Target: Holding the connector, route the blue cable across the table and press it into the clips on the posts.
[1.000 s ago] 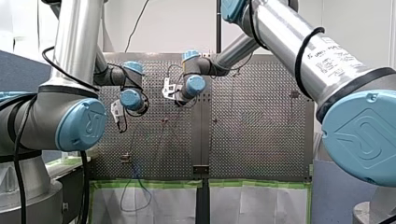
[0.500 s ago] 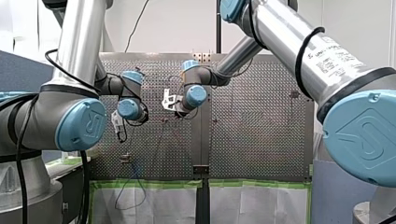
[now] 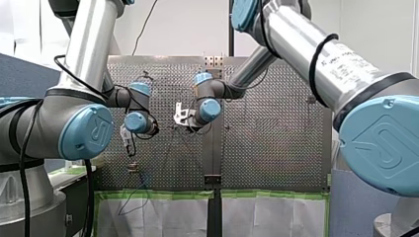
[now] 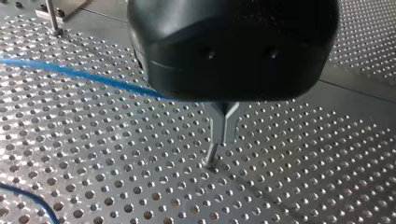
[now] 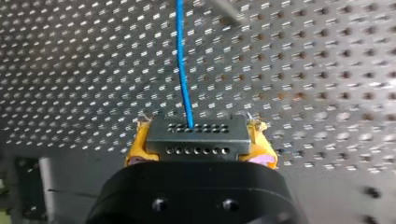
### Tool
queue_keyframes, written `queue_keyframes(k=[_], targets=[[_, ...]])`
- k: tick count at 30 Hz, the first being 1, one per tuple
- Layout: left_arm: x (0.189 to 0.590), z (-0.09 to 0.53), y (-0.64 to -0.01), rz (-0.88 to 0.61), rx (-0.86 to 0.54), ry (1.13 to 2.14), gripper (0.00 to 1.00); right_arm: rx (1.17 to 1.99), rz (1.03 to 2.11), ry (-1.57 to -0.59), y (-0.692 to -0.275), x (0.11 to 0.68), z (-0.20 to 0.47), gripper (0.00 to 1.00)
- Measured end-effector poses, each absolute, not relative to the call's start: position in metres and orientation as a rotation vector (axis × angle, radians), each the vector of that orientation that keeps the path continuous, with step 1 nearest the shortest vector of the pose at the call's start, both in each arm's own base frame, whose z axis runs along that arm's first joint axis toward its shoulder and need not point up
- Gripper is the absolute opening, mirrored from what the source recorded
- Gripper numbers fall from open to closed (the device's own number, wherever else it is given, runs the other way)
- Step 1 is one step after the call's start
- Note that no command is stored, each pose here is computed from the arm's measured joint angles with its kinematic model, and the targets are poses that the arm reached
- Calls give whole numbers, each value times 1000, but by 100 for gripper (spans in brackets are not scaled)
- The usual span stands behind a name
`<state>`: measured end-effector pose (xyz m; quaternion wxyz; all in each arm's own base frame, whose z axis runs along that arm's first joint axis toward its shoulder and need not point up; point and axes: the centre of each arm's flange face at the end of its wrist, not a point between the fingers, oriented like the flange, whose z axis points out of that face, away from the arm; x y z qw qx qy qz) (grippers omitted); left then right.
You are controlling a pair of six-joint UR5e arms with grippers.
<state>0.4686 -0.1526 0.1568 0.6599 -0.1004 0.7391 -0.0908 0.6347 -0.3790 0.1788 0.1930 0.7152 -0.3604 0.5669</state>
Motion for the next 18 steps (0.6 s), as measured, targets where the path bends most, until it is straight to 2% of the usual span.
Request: queue_keyframes(k=[18], targets=[[502,136,-149,-191,-233,1677,0,1969,1609,-1078,-410,620,175,0]])
